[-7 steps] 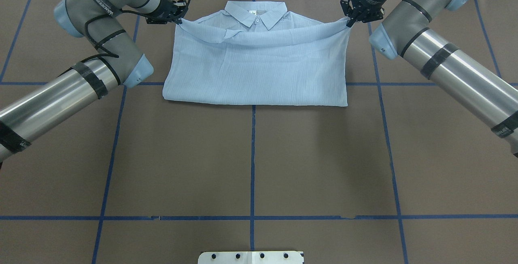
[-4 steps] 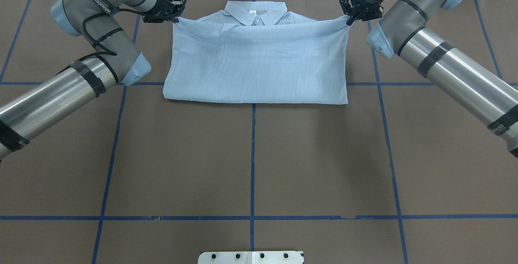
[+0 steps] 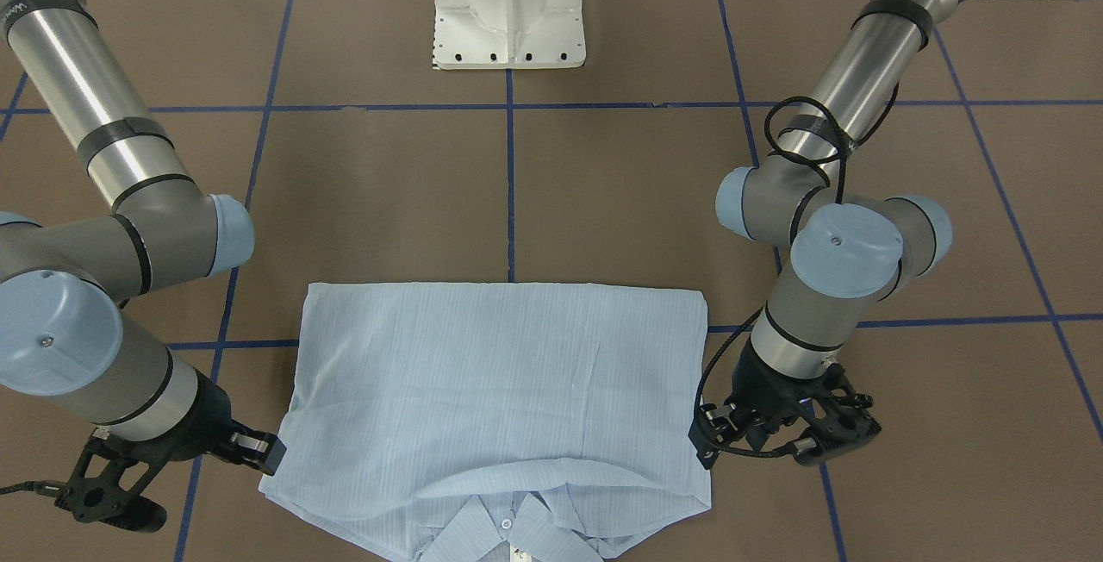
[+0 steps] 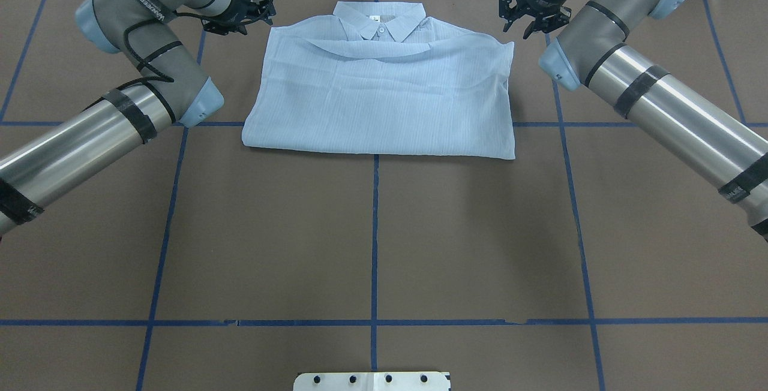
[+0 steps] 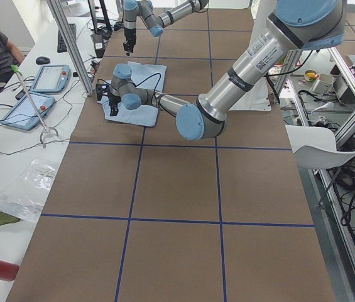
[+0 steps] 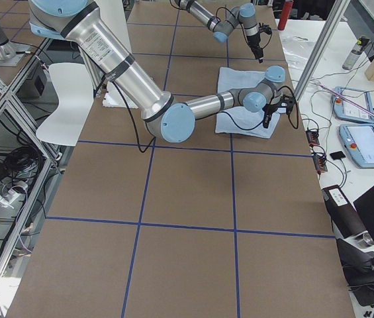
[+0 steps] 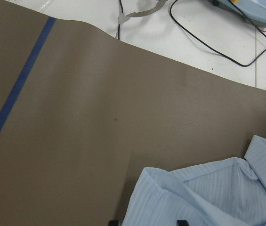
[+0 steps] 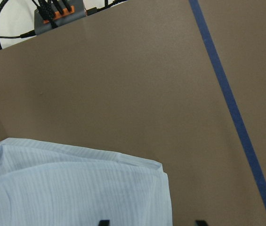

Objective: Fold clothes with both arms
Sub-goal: 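Move the right gripper to the folded shirt's side edge and grasp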

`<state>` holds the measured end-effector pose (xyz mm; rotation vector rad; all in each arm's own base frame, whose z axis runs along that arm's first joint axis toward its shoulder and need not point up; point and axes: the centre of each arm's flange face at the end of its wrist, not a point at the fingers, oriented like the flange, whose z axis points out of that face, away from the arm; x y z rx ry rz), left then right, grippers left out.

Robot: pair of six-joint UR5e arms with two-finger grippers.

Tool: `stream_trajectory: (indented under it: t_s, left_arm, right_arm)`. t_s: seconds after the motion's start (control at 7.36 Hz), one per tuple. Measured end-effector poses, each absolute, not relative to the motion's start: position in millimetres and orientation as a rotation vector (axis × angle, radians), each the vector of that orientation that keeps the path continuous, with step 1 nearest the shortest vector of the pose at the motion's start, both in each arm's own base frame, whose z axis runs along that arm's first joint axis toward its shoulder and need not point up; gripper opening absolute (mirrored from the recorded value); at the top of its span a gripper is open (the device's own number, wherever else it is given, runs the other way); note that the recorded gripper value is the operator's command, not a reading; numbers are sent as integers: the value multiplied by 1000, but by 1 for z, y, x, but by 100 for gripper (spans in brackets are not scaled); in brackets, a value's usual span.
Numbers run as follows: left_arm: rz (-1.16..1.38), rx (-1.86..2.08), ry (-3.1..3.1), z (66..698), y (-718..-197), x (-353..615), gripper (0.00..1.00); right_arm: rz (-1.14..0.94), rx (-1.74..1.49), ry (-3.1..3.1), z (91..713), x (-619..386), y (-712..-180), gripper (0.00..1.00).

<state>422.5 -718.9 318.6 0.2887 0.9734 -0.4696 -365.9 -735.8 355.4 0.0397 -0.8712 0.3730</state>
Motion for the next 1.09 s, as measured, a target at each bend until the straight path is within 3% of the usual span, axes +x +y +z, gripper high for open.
stream_trajectory:
  t_s: [0.27,0.82,1.09]
  left_arm:
    - [-479,289,981,311,-718,421,99]
    - [-526,267,1006,302,-715,420,99]
    - [-525,268,1010,301,-713,420,99]
  right_arm:
    - [355,41,-885,363,-369,-714,100]
    - [237,15,-936,385,-395,-600,98]
    - [195,-10,-926,402,-410,-563,88]
